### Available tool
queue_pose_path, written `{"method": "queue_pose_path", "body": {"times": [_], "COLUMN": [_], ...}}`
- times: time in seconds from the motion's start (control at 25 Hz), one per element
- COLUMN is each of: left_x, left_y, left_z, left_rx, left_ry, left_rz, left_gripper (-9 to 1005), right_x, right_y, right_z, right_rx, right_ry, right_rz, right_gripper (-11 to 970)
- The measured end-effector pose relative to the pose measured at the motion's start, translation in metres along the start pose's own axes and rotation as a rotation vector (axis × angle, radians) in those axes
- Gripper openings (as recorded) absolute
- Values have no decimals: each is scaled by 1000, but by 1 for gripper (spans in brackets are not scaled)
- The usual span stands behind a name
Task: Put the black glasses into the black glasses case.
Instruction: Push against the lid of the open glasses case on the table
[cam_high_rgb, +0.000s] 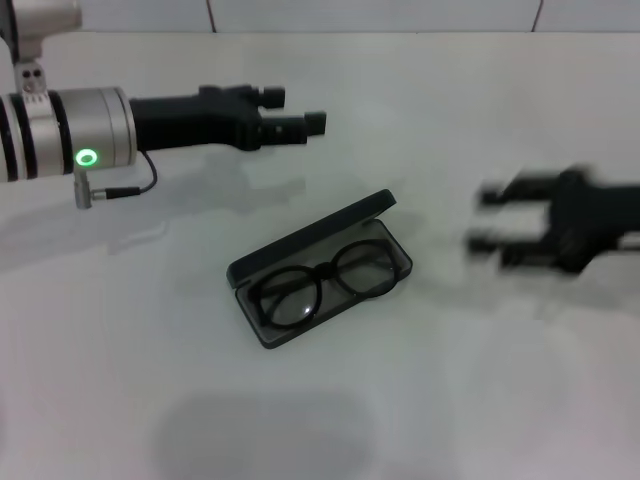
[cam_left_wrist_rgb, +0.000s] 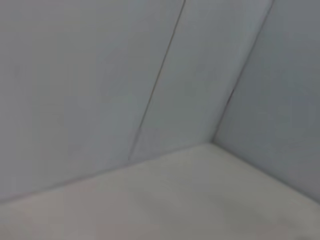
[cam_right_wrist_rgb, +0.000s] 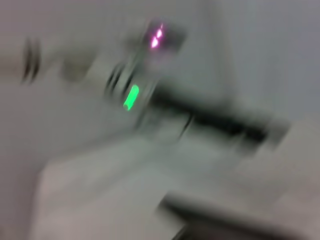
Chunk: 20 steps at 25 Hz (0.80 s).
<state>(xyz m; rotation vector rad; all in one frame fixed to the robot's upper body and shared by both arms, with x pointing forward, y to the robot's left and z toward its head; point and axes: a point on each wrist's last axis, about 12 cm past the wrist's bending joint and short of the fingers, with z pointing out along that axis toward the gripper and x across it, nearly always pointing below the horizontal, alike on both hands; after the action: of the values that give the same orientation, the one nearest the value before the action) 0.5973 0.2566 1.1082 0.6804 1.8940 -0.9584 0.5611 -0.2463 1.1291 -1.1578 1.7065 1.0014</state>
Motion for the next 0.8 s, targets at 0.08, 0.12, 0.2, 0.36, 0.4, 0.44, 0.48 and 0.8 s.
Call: {"method": "queue_pose_path", "body": {"times": [0.08, 0.12, 0.2, 0.36, 0.4, 0.44, 0.48, 0.8], "left_x": [-4, -5, -6, -8, -8, -8, -7, -4], "left_y": [0, 0, 0, 0, -1, -1, -2, -3], "left_z": [0, 0, 0, 1, 2, 3, 4, 4], "left_rx": [-2, -2, -1, 1, 3, 4, 7, 9], "left_ry": [-33, -41, -51, -52, -53, -53, -54, -55], "left_rz": [9, 12, 20, 34, 35, 36, 39, 48], "left_gripper": [889, 889, 888, 887, 887, 887, 887, 887], "right_x": [-7, -8, -12, -15, -14, -13, -12, -5], "right_y": [-1, -1, -1, 2, 2, 2, 1, -1], "right_z": [20, 29, 43, 65, 69, 71, 73, 89], "right_rx": [-90, -129, -173, -214, -210, -202, -187, -113], "right_ry": [139, 209, 300, 419, 437, 447, 451, 442], "right_rz": [18, 28, 31, 19, 16, 12, 5, -51], "right_gripper": [533, 542, 561, 597, 606, 606, 607, 604]}}
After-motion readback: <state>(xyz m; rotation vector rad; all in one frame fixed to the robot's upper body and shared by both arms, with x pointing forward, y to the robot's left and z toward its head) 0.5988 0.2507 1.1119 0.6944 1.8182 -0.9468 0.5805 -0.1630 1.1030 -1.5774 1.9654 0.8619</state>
